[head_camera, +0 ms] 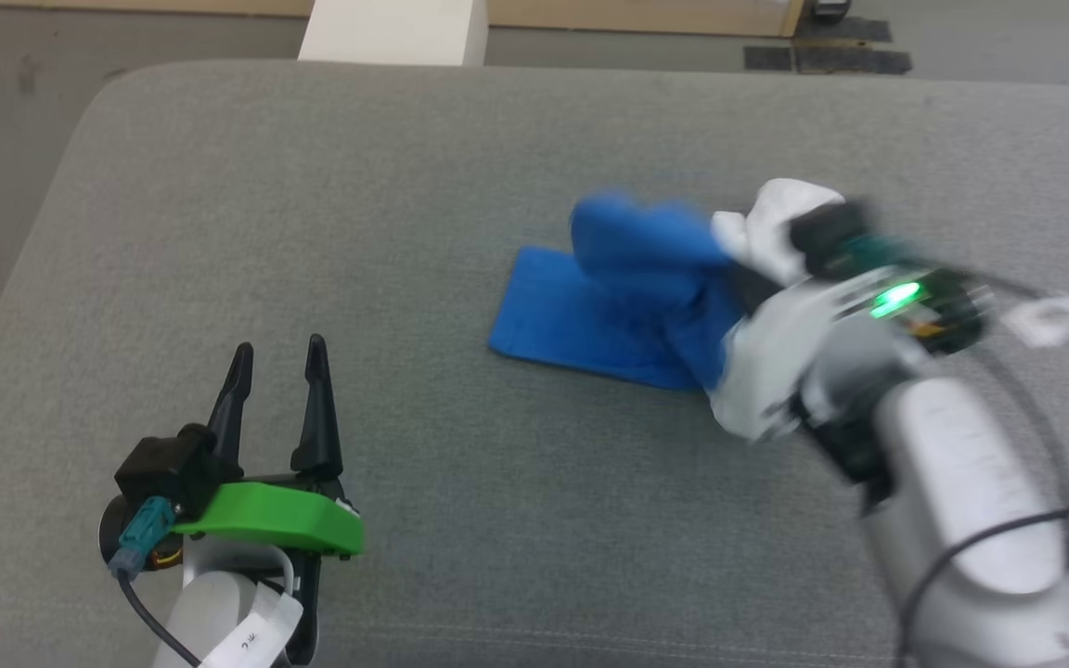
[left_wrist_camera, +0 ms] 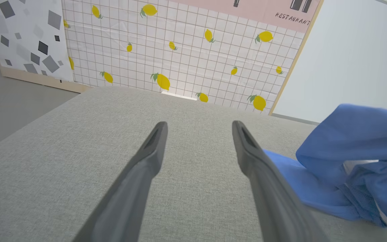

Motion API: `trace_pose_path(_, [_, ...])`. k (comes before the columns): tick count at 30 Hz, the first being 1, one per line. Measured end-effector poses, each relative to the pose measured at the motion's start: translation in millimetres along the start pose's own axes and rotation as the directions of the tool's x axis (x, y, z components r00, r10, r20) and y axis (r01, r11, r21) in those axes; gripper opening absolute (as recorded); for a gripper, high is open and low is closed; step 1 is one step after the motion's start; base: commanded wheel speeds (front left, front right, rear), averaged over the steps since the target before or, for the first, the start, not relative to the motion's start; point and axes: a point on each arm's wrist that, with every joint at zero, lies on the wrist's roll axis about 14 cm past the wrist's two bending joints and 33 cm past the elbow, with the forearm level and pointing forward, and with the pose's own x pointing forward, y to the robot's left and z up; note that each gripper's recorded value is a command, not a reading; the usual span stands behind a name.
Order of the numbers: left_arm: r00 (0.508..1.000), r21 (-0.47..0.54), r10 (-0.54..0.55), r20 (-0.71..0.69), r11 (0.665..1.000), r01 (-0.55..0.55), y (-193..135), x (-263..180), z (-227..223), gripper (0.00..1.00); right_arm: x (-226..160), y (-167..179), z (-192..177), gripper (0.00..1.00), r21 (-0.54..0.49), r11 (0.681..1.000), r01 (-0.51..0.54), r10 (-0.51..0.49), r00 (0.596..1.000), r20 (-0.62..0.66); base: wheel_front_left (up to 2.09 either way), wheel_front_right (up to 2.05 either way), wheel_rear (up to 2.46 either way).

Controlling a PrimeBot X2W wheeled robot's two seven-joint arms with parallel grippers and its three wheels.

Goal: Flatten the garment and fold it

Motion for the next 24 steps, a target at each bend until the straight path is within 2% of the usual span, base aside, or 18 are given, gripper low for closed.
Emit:
trace_pose_path(4, [1.0,-0.004,-0.019,0.014,1.0,0.019,-7.2,0.2,4.7,1.0,-33.9,-68.2,46.4,0.0,0.094,0.978,0.184,-0.198,0.966,0.167,0.0,0.0,0.0])
trace_pose_path(7, [0.999,-0.007,-0.036,0.023,0.999,0.036,-13.3,0.5,7.8,1.0,-72.9,-128.1,43.4,0.0,0.187,0.917,0.352,-0.384,0.905,0.183,0.0,0.0,0.0])
trace_pose_path(10, [0.998,-0.01,-0.055,0.032,0.998,0.055,-19.3,1.9,10.3,1.0,-114.8,-179.3,3.9,0.0,0.259,0.817,0.515,-0.55,0.831,0.083,0.0,0.0,0.0])
trace_pose_path(13, [0.997,-0.01,-0.068,0.031,0.998,0.069,-23.2,3.2,9.5,1.0,-156.6,-217.5,-55.2,0.0,0.31,0.689,0.655,-0.666,0.741,-0.083,0.0,0.0,0.0])
trace_pose_path(16, [0.997,-0.011,-0.072,0.025,0.997,0.073,-24.6,4.2,7.1,1.0,-183.3,-230.5,-110.7,0.0,0.323,0.596,0.735,-0.698,0.673,-0.244,0.0,0.0,0.0])
trace_pose_path(18, [0.997,-0.012,-0.073,0.021,0.997,0.073,-24.8,4.6,5.4,1.0,-194.3,-229.9,-142.7,0.0,0.327,0.555,0.765,-0.686,0.643,-0.34,0.0,0.0,0.0])
trace_pose_path(20, [0.997,-0.012,-0.074,0.017,0.997,0.074,-25.0,4.9,3.8,1.0,-200.6,-225.5,-168.3,0.0,0.336,0.527,0.781,-0.665,0.625,-0.41,0.0,0.0,0.0])
trace_pose_path(22, [0.997,-0.012,-0.074,0.016,0.997,0.074,-25.1,5.1,3.3,1.0,-201.5,-221.8,-179.8,0.0,0.344,0.517,0.784,-0.651,0.621,-0.437,0.0,0.0,0.0])
trace_pose_path(23, [0.997,-0.013,-0.074,0.016,0.997,0.075,-25.2,5.0,3.4,1.0,-200.6,-221.8,-179.1,0.36,0.35,0.517,0.781,-0.656,0.625,-0.423,0.0,0.0,0.0])
trace_pose_path(24, [0.997,-0.013,-0.077,0.016,0.997,0.078,-25.6,4.9,3.5,1.0,-199.6,-222.6,-176.7,1.0,0.356,0.518,0.778,-0.665,0.628,-0.405,0.0,0.0,0.0])
